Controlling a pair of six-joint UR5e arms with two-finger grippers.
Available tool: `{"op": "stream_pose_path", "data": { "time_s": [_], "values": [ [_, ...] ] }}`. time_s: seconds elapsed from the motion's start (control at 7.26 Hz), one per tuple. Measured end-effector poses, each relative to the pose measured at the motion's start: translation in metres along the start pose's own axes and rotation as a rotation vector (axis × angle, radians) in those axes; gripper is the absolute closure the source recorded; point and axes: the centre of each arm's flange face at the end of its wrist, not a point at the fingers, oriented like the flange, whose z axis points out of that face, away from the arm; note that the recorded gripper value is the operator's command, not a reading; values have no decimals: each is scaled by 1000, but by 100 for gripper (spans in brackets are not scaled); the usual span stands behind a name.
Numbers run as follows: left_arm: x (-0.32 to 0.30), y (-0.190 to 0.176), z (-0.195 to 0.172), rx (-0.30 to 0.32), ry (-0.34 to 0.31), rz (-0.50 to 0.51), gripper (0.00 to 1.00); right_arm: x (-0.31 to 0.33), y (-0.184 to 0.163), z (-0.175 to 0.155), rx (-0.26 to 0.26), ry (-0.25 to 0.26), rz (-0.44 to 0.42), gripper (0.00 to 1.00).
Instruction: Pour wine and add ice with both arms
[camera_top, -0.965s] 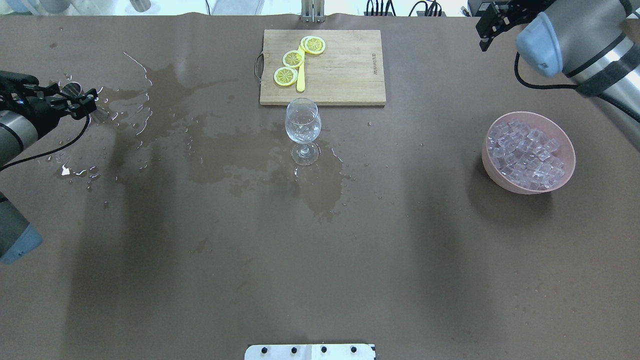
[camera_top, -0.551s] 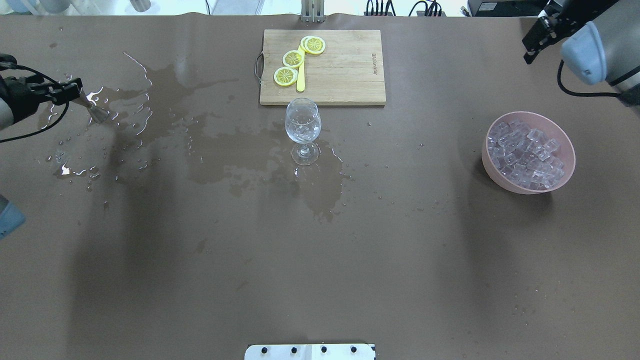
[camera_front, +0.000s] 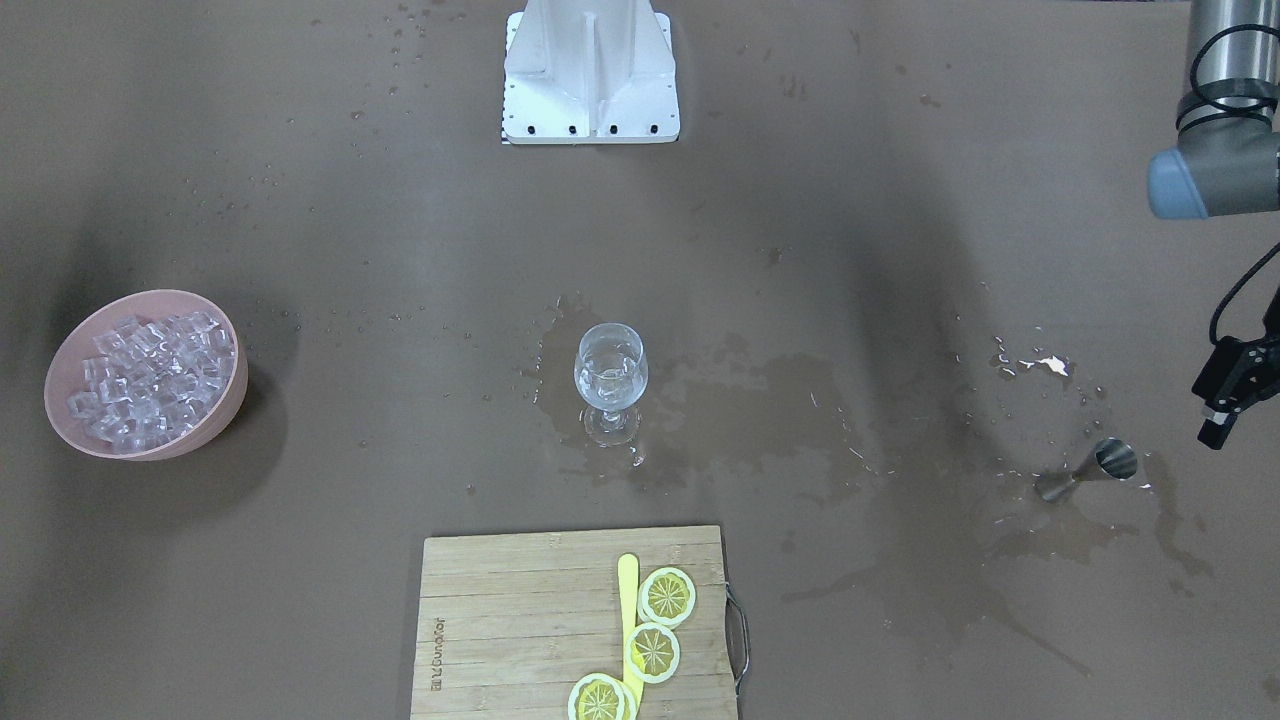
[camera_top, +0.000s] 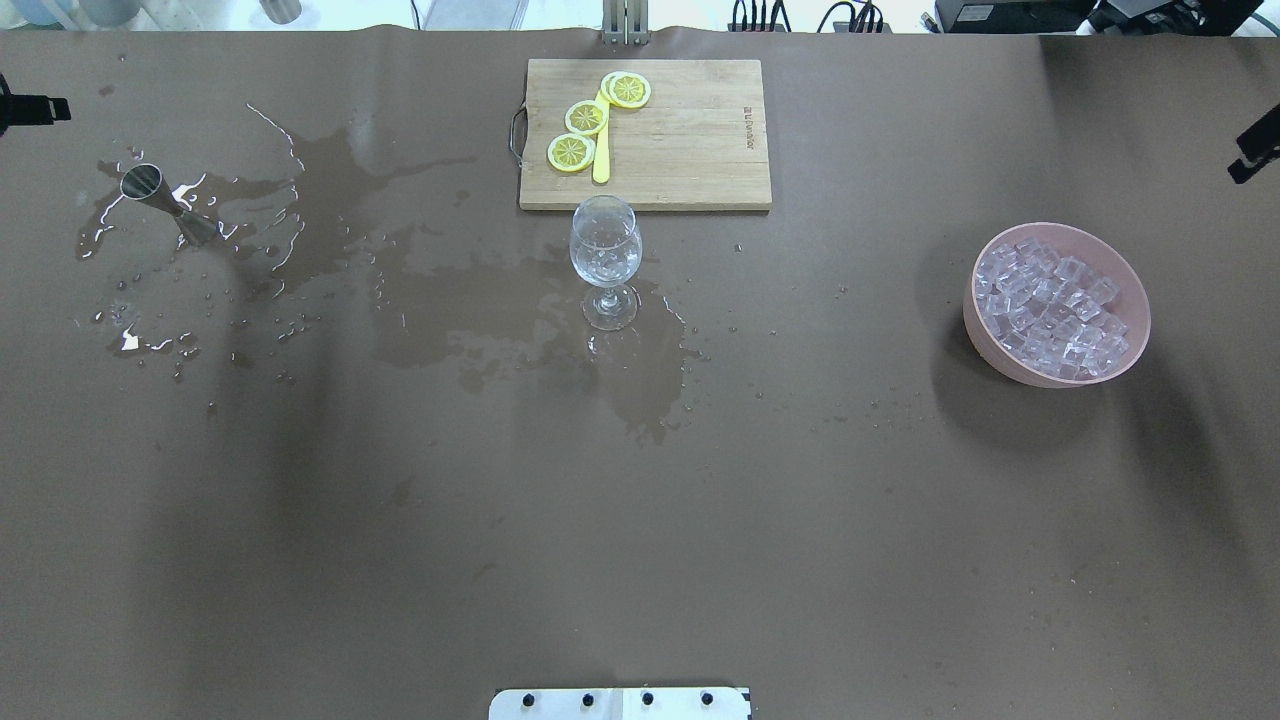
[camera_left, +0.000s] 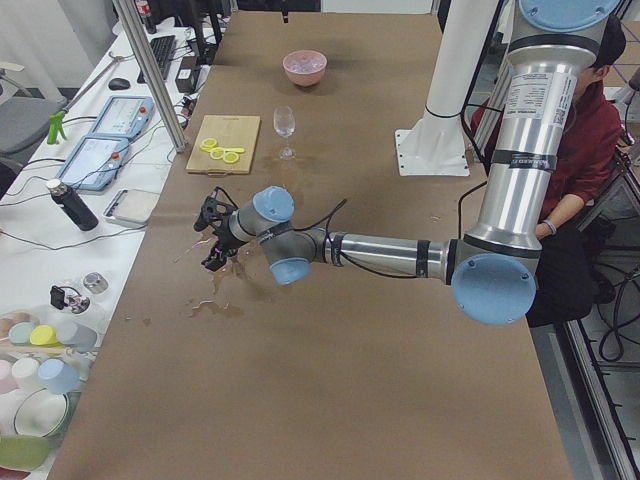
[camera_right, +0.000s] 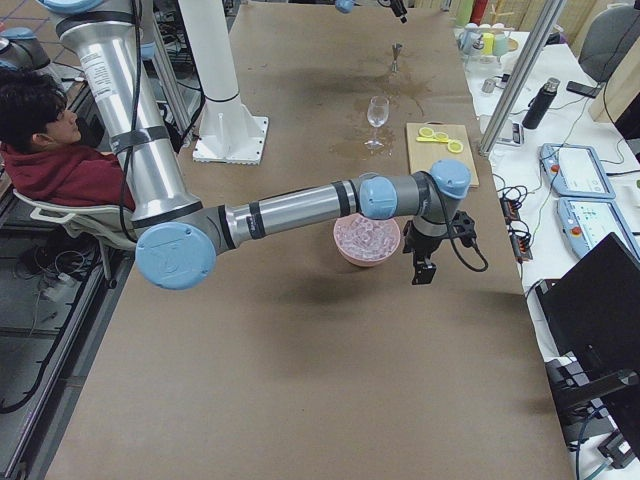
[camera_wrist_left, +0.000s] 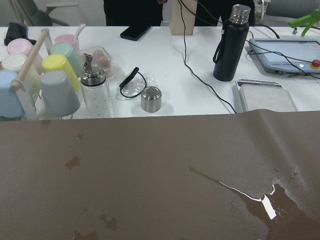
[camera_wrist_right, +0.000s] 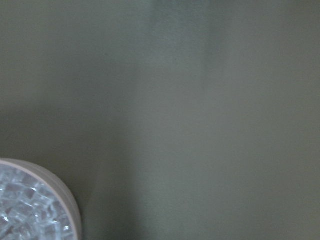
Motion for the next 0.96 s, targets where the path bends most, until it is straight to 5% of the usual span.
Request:
{"op": "stream_pose_path", "data": {
  "time_s": [0.41,0.96],
  "values": [
    [4,-53,-64,-205,-23,34,2,78,49,-3,13,-16,92,0],
    [16,-59,-97,-394,-75,55,2,117,83,-4,15,-27,174,0]
  ]
}}
